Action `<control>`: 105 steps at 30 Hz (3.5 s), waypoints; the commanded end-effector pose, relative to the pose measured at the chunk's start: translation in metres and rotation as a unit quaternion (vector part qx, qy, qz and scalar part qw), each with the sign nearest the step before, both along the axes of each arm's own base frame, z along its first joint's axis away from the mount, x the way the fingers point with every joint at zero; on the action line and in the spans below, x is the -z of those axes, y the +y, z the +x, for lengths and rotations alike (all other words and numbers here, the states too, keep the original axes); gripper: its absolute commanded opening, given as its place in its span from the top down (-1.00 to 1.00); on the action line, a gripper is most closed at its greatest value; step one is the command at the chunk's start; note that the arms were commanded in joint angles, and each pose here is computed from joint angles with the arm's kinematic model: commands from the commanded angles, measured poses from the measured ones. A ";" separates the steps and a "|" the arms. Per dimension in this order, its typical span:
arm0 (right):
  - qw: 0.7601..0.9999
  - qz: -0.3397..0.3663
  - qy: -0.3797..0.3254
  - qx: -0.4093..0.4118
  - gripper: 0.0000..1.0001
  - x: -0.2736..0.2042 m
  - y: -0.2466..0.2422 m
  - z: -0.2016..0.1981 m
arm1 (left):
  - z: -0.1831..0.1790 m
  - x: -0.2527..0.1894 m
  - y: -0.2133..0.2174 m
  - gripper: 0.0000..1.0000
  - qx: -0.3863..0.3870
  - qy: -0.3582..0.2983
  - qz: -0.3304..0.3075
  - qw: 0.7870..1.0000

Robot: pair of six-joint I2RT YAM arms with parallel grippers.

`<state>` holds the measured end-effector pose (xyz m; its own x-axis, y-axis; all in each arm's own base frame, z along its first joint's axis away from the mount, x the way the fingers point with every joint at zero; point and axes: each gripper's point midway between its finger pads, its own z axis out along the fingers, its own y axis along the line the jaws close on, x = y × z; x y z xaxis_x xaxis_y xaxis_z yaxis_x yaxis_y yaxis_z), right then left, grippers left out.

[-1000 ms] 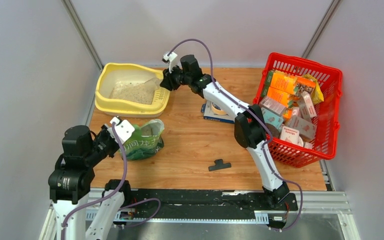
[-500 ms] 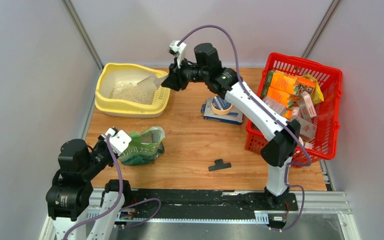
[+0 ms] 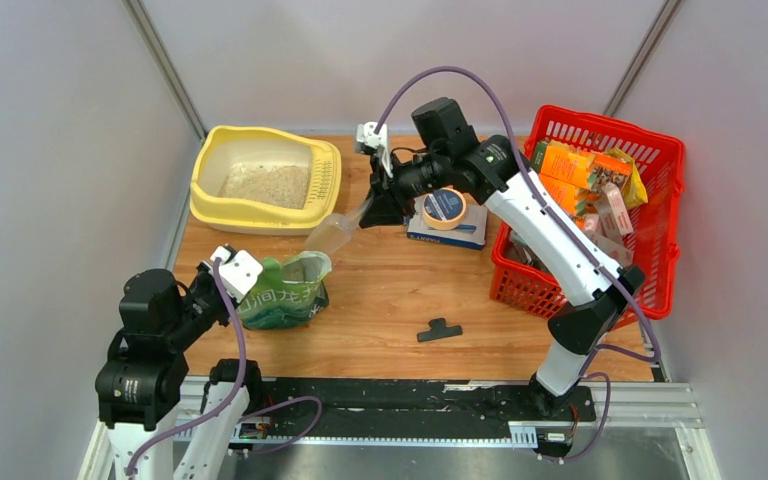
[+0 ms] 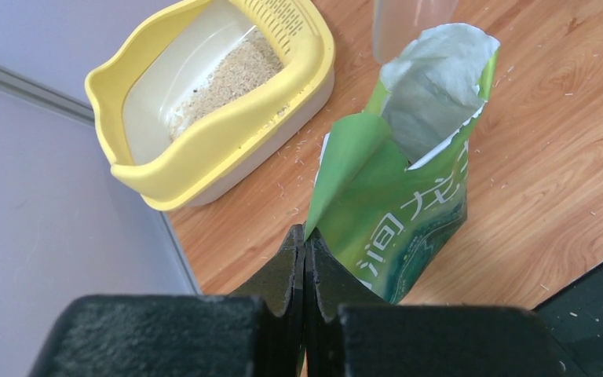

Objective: Fill the litter box with clean litter

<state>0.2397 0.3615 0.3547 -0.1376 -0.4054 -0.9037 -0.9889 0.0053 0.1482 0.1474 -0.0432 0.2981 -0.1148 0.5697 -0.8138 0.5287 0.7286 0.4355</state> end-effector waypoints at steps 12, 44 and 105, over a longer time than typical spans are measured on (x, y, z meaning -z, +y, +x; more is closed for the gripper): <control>0.987 -0.002 -0.135 -0.083 1.00 -0.017 0.008 -0.018 | 0.017 -0.055 -0.009 1.00 0.019 -0.090 -0.017 0.996; 0.989 -0.133 0.041 0.055 1.00 0.087 0.090 0.003 | 0.007 -0.084 -0.034 1.00 0.060 -0.109 -0.102 0.987; 0.883 -0.356 0.246 0.183 1.00 0.258 0.108 -0.058 | 0.010 -0.030 -0.040 1.00 0.063 -0.079 -0.128 0.987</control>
<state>0.2147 0.4908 0.1834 -0.6403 -0.5824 -0.5009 -0.7679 0.5015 0.3985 0.1549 -0.0824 0.2999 -0.0083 0.3719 -0.9283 0.5996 0.7448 0.2930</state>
